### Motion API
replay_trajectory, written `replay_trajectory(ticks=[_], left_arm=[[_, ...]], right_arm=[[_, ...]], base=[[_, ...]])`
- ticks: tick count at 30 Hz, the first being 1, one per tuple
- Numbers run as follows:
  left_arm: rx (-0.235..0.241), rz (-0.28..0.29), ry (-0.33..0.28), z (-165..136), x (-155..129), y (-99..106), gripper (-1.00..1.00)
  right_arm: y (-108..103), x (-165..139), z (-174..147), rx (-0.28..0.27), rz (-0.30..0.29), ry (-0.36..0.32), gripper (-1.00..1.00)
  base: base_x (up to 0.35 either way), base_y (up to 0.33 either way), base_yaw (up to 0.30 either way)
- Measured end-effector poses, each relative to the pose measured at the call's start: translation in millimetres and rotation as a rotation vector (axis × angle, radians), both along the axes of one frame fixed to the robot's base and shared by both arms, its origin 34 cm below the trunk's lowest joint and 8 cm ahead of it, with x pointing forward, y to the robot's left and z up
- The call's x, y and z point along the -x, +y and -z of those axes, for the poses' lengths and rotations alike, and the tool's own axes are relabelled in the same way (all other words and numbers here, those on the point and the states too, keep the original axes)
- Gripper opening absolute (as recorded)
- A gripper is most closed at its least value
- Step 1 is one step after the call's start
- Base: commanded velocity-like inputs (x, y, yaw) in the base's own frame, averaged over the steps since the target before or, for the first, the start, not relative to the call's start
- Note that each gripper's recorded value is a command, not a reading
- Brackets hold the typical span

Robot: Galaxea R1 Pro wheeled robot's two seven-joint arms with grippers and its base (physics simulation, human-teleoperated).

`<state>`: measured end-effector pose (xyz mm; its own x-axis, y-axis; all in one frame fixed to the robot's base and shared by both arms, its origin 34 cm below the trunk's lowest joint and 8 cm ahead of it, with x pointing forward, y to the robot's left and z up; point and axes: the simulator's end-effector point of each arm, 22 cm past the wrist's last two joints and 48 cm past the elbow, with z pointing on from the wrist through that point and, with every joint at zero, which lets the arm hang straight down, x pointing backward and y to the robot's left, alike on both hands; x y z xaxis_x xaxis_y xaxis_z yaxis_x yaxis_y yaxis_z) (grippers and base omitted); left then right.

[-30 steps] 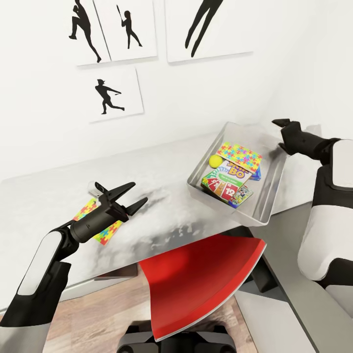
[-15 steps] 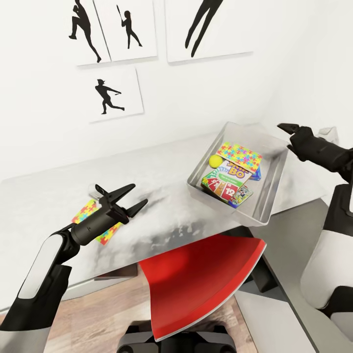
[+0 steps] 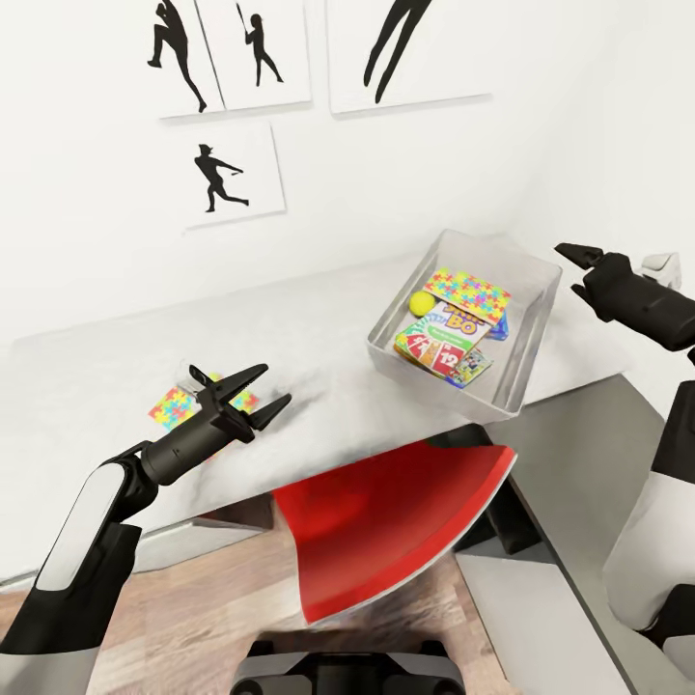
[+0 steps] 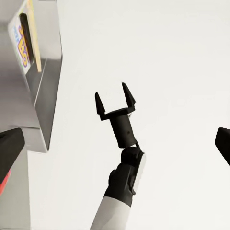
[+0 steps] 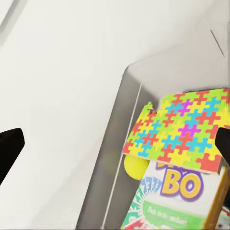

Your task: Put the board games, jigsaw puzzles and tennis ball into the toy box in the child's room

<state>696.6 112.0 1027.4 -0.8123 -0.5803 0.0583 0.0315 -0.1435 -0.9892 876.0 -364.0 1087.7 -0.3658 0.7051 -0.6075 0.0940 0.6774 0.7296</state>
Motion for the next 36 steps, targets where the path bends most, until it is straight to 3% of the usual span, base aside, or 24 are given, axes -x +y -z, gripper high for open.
replay_trajectory(ticks=[8,21,36], left_arm=[[0.0,0.0,0.0,-0.2,0.3,-0.1,1.0],[0.001,0.0,-0.003,-1.8,0.3,0.3,1.0],[0.003,-0.003,-0.022,-11.5,0.6,2.1,1.0]], right_arm=[[2.4,2.5,0.3,0.003,-0.016,0.003,1.0],[4.2,4.4,-1.2,0.014,-0.034,0.012,1.0],[6.0,5.5,-14.3,0.018,-0.044,-0.002,1.0]], base=[[-0.216,0.0,0.0],[-0.059,0.0,0.01],[-0.009,0.0,0.154]])
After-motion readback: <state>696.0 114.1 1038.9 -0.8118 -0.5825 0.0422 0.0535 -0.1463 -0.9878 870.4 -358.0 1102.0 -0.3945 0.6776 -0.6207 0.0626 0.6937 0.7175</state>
